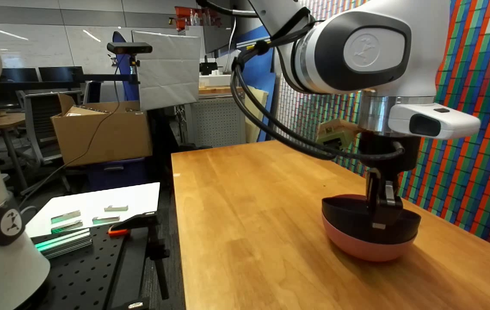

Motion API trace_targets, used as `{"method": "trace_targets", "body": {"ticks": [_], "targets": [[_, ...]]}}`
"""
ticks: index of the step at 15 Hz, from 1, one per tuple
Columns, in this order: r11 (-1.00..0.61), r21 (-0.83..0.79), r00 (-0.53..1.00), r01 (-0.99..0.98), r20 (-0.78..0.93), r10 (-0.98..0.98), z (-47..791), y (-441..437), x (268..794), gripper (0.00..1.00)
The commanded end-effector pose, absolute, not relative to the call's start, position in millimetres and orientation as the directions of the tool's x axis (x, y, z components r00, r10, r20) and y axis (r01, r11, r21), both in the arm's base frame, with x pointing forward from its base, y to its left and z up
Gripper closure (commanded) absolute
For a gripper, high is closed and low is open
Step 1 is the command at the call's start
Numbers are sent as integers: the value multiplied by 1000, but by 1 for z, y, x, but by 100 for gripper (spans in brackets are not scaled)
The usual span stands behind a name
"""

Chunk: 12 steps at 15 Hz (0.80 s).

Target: Put the left bowl in the right bowl

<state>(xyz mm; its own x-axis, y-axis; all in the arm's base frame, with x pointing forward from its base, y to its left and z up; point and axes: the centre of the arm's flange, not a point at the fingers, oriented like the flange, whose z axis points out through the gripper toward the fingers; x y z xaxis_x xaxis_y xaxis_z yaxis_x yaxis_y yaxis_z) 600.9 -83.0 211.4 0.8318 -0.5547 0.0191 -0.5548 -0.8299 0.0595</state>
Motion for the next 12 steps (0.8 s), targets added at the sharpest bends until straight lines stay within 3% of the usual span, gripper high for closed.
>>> {"method": "trace_targets", "body": {"ticks": [1,8,12], "targets": [[-839,40,840,-543,11,-543,223,-78,598,55],[-869,-104,875,-485,-71,-479,317,-62,591,2],[-917,-81,918,-391,-108,-382,388,-60,584,0]]}}
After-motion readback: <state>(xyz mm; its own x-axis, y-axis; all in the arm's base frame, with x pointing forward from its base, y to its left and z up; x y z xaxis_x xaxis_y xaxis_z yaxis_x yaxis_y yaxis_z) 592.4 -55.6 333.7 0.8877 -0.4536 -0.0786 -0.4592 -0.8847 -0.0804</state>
